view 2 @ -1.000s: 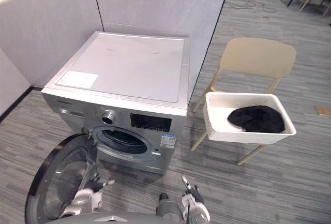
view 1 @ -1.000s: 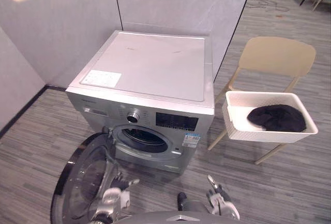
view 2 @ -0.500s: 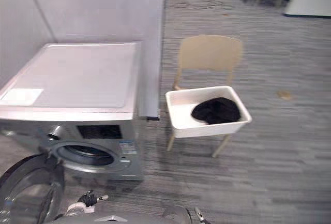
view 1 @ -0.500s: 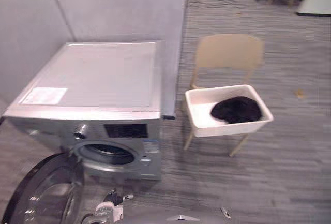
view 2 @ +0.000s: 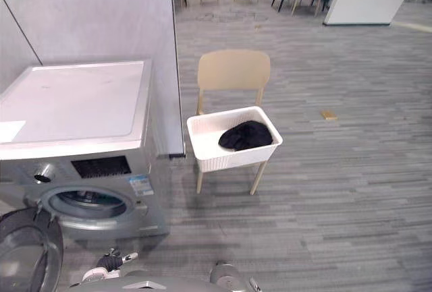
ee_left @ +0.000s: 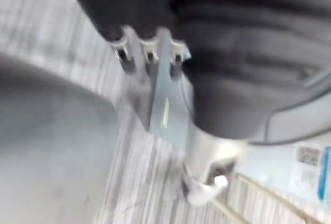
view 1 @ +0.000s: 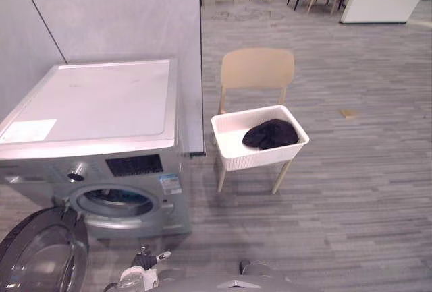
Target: Pick up the laundry basket with both hands and put the clothes into the washing machine.
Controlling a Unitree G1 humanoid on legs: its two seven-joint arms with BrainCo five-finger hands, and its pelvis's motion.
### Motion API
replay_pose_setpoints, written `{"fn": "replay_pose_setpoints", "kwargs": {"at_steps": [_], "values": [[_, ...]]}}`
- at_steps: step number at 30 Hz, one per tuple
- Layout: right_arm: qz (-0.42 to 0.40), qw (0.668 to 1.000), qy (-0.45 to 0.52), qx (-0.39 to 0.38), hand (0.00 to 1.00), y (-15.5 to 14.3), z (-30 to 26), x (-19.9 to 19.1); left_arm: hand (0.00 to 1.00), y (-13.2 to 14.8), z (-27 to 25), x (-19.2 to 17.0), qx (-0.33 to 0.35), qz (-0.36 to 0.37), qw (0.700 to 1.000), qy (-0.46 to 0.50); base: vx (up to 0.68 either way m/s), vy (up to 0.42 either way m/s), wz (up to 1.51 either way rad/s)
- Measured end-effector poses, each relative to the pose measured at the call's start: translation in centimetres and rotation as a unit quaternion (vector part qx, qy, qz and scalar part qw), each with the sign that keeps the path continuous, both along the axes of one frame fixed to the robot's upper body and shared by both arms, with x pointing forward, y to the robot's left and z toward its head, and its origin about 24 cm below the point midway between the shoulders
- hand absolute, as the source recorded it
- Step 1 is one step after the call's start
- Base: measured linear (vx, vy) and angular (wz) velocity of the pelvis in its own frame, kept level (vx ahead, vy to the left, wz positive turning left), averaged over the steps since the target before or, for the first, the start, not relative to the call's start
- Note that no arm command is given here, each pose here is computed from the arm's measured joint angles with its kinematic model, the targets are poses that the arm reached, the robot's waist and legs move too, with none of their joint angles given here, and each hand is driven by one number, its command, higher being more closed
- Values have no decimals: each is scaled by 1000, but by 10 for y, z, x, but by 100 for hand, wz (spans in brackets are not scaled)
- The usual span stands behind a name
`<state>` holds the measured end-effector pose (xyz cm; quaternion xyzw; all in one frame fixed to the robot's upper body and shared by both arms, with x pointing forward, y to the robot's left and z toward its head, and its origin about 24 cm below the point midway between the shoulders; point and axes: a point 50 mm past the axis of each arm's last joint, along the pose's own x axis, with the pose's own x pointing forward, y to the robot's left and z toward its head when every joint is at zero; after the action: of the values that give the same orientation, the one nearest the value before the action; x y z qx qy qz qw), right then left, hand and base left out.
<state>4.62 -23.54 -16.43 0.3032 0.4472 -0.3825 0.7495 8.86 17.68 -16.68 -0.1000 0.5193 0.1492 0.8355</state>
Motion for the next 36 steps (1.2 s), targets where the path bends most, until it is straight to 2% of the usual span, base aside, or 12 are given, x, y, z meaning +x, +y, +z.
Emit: {"fn": "replay_pose_setpoints", "kwargs": {"at_steps": [2, 5, 8, 11, 15, 18, 20, 21, 27, 28, 32, 36], "values": [[29, 1000, -4, 6, 0, 8, -1, 9, 0, 11, 0, -5, 2, 59, 998, -2, 68, 64, -18], [115, 992, -49, 1, 0, 20, 6, 38, 0, 21, -1, -23, 13, 92, 996, 14, 28, 34, -49], [136, 988, -71, 3, 0, 25, 9, 38, 0, 28, -1, -35, 27, 100, 994, 32, 190, -122, 6], [125, 990, -68, 0, 0, 21, 9, 26, 0, 28, 1, -20, 35, 57, 998, 20, 183, -169, 74], [66, 997, -41, -1, 0, 14, 5, 1, 0, 2, 7, 21, 20, -27, 999, -24, 176, -325, 81], [56, 998, -7, 17, 0, 24, 0, -23, 0, -4, 10, 32, 22, -51, 997, -44, 187, -447, 39], [42, 999, 18, 2, 0, 10, 0, -33, 0, -30, 10, 35, -12, -53, 997, -51, 132, -442, 17], [36, 999, 20, 6, 0, 10, -1, -30, 0, -33, 10, 35, -19, -55, 997, -54, 133, -437, 8], [7, 998, 49, 29, 0, 13, -6, -38, 0, -10, 6, 15, -17, 45, 998, -38, 81, -292, 54], [9, 999, 45, 28, 0, 13, -6, -32, 0, 4, 5, 8, -3, 61, 998, -32, 31, -178, 19], [32, 999, 37, 23, 0, 15, -6, -20, 0, 20, 1, -10, 15, 54, 998, 1, 59, -145, 29], [59, 998, 18, 3, 0, 9, -3, 1, 0, 8, 0, -6, 10, 9, 1000, 1, -8, 14, 66]]}}
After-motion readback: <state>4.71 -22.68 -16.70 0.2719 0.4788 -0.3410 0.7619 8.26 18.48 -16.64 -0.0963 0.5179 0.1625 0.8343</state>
